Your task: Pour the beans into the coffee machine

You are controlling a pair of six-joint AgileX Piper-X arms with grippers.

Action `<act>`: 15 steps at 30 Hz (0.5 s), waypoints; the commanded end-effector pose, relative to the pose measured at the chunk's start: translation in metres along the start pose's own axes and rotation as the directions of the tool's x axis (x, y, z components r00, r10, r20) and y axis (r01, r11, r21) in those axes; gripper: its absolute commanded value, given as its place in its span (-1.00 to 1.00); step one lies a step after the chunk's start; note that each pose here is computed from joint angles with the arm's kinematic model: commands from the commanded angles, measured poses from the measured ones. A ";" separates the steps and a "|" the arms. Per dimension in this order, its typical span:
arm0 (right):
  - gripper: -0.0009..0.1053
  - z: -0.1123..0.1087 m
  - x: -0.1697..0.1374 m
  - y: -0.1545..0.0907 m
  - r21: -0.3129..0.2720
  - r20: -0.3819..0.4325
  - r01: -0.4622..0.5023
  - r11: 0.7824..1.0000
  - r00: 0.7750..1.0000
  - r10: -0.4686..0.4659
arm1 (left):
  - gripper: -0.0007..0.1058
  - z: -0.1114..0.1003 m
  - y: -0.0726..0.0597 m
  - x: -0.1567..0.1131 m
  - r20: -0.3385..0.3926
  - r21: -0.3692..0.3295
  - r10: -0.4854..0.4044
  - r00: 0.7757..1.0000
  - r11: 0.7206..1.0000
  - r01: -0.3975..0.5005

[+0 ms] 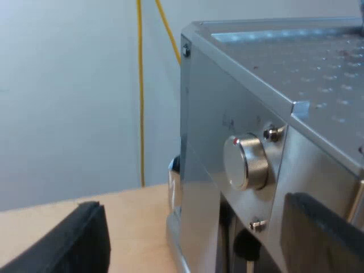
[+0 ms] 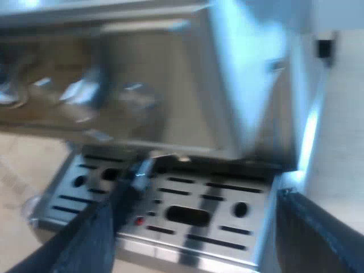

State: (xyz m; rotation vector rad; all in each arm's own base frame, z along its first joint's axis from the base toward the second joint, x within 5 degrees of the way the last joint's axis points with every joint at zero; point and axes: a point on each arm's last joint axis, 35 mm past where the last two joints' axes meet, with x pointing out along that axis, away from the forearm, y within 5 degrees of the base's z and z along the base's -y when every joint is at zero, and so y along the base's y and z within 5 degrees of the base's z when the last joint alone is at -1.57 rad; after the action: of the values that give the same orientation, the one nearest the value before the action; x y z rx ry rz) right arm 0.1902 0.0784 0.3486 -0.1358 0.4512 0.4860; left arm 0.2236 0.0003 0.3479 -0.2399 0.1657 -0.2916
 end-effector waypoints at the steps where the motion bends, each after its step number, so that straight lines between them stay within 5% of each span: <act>1: 0.18 0.003 -0.008 -0.013 0.001 -0.011 0.002 1.000 1.000 -0.002 | 0.23 0.007 -0.002 -0.003 -0.015 -0.017 0.031 0.999 0.999 -0.032; 4: 0.18 0.002 -0.014 -0.027 0.023 -0.027 0.056 0.998 0.998 -0.055 | 0.23 0.010 -0.003 -0.006 -0.023 -0.020 0.046 0.999 0.999 -0.047; 15: 0.18 -0.005 -0.038 -0.056 -0.052 -0.126 0.190 0.980 0.973 -0.195 | 0.23 0.015 -0.015 -0.040 -0.013 -0.003 0.125 0.992 0.992 -0.125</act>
State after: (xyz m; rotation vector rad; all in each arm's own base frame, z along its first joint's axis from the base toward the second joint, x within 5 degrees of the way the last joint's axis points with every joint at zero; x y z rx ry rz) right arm 0.1902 0.0133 0.3553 -0.2331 0.5751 0.2882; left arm 0.1969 0.0020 0.3639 -0.2364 0.1982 -0.1897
